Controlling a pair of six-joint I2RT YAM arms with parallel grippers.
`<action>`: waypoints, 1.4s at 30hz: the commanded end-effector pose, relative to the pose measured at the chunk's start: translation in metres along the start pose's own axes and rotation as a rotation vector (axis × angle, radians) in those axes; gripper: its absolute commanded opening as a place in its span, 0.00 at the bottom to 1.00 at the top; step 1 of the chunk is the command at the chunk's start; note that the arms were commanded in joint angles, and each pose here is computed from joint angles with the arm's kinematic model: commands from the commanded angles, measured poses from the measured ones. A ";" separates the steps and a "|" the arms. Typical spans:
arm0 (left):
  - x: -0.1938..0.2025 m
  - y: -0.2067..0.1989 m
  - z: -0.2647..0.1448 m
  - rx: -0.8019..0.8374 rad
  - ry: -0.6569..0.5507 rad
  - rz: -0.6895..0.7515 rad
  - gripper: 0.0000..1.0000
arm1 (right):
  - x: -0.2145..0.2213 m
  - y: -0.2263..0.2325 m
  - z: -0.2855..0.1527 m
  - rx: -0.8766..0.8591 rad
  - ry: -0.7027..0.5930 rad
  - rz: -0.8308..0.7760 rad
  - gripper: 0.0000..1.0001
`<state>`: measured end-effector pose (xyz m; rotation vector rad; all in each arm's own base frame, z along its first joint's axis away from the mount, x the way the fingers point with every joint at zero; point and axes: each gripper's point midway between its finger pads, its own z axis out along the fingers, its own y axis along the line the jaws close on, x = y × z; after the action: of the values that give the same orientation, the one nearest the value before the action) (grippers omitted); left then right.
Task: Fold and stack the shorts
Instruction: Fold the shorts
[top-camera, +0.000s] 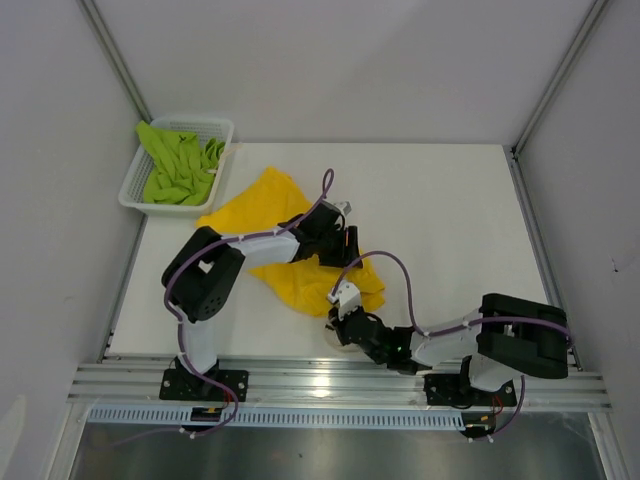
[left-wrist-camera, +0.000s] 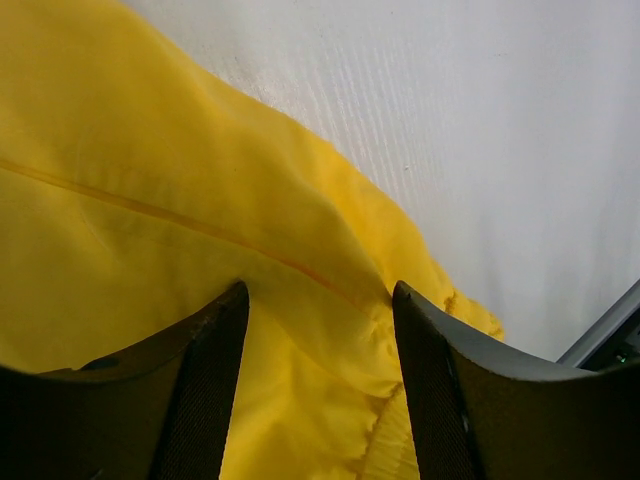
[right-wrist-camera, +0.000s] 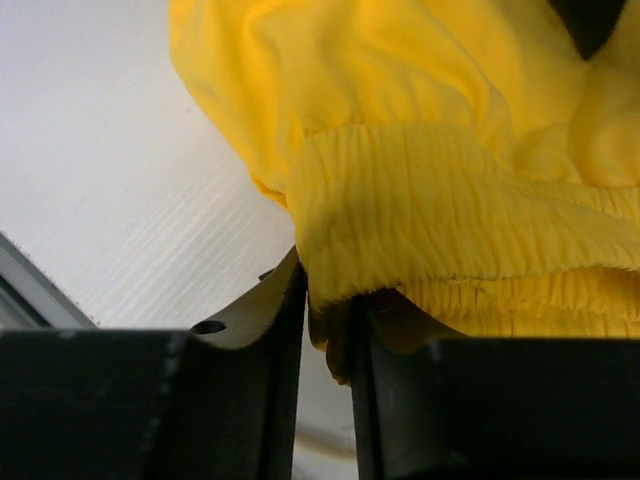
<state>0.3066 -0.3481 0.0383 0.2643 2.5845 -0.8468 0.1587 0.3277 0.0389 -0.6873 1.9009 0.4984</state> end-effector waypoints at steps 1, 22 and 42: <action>-0.022 -0.011 -0.026 0.016 -0.068 0.038 0.64 | -0.005 -0.040 0.001 0.118 0.019 0.044 0.21; -0.050 -0.014 -0.122 0.012 -0.155 0.081 0.73 | 0.044 -0.024 0.017 0.287 -0.019 -0.386 0.09; -0.019 -0.004 -0.121 0.027 -0.159 0.067 0.72 | -0.049 -0.024 -0.076 0.125 -0.069 0.352 0.99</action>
<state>0.2833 -0.2721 0.1137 0.2685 2.5024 -0.7828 0.1353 0.3062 0.1250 -0.5145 1.7902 0.5919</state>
